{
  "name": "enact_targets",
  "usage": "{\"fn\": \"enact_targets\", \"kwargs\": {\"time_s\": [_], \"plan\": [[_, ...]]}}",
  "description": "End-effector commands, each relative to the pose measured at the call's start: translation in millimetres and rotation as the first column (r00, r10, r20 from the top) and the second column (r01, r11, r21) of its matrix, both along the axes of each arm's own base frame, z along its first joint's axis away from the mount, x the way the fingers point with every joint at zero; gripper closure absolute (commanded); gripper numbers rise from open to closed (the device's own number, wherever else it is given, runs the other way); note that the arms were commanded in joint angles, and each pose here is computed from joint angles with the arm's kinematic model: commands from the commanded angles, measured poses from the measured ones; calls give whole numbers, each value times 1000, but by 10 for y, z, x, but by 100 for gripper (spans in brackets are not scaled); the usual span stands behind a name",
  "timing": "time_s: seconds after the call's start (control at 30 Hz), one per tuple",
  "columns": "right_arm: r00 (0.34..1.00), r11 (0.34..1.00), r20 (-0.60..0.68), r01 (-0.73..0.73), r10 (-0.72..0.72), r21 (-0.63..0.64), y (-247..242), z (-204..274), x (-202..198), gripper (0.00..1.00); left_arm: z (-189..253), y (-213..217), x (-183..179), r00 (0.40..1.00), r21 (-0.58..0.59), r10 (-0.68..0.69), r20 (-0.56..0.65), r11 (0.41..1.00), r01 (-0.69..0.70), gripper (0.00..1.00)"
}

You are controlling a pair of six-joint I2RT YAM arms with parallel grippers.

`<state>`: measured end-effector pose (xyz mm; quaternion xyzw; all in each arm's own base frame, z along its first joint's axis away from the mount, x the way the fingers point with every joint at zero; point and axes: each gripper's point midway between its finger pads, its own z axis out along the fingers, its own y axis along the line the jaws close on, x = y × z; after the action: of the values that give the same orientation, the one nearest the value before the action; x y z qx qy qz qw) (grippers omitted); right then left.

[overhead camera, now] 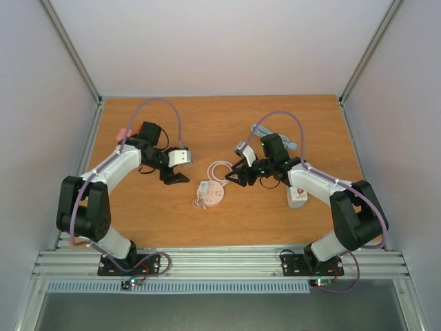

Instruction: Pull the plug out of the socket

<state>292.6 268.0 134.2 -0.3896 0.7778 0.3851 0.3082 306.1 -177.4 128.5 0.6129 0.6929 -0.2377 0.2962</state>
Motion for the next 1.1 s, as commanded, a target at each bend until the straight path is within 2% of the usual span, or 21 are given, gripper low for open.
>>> {"fn": "enact_targets", "kwargs": {"time_s": [0.0,0.13,0.37,0.73,0.87,1.07], "plan": [[999,999,17,-42,42,-35,44,-117,-81,43,-135,-195,-36,988,4,-115,105,993,115,27],[999,997,14,-49,50,-63,65,-202,-95,49,-263,-315,-146,983,18,-173,69,985,172,30],[997,994,3,-81,82,-69,107,-248,-171,57,-401,-452,-280,966,44,-250,63,968,247,29],[987,985,29,-155,157,-73,202,-344,-370,60,-565,-620,-420,965,30,-263,18,964,263,28],[981,983,73,-174,178,-66,234,-321,-424,59,-572,-648,-431,967,14,-254,0,967,254,34],[952,973,208,-212,226,-88,273,-349,-556,58,-579,-623,-476,969,15,-248,3,969,248,51]]}}
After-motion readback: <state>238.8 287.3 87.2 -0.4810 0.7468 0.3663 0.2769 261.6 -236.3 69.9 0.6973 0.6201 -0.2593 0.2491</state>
